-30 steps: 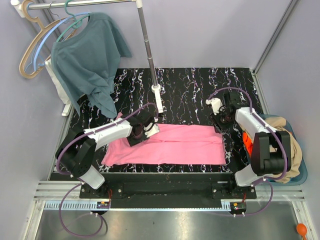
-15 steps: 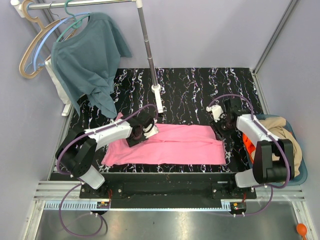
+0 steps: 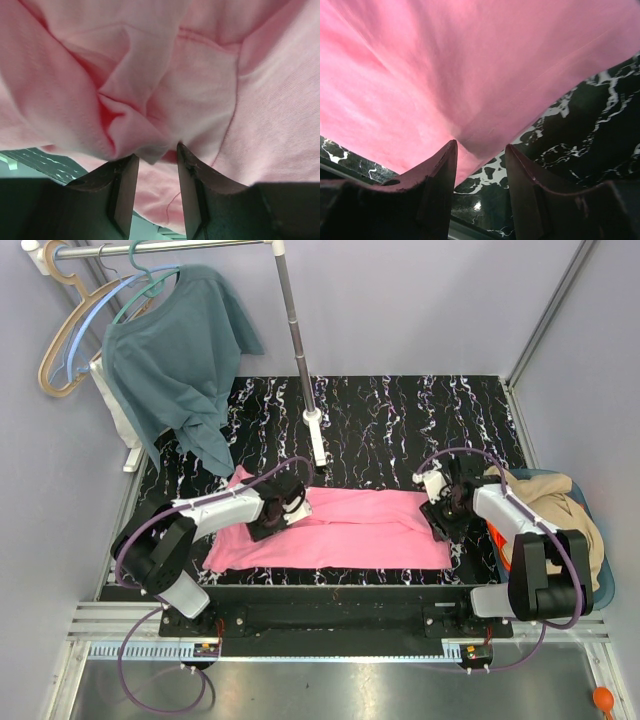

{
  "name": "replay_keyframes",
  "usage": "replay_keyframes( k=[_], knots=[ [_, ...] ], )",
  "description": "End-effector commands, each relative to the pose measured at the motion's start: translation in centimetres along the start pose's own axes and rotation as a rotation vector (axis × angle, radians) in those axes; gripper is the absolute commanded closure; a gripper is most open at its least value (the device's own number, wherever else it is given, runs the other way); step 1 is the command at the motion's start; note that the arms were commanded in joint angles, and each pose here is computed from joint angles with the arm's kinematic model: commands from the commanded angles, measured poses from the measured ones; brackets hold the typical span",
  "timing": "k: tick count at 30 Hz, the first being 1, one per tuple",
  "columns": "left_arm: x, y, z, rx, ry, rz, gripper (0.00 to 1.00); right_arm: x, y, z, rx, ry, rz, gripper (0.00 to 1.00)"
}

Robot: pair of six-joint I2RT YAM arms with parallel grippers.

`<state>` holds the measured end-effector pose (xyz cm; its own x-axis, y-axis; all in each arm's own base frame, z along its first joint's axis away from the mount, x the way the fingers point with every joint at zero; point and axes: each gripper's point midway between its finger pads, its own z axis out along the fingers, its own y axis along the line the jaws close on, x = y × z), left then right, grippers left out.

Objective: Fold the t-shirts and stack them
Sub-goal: Fold the tshirt

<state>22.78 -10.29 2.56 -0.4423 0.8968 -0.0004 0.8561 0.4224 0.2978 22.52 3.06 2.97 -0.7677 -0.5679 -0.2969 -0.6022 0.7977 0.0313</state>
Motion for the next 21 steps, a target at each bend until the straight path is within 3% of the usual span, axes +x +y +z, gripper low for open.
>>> replay_keyframes(
  k=[1,9,16,21],
  knots=[
    [0.4,0.7,-0.2,-0.052,-0.003,0.006,0.59,0.6,0.1,0.4,0.017,0.001,-0.017,0.49],
    [0.7,1.0,-0.5,-0.078,-0.020,0.007,0.59,-0.2,-0.7,-1.6,0.075,-0.026,-0.037,0.50],
    [0.2,1.7,-1.6,-0.108,-0.061,-0.008,0.59,-4.3,-1.4,-6.1,0.111,-0.152,-0.044,0.49],
    [-0.7,2.6,-3.2,-0.136,-0.123,-0.030,0.56,-6.1,-2.1,-7.0,0.125,-0.189,-0.057,0.48]
  ],
)
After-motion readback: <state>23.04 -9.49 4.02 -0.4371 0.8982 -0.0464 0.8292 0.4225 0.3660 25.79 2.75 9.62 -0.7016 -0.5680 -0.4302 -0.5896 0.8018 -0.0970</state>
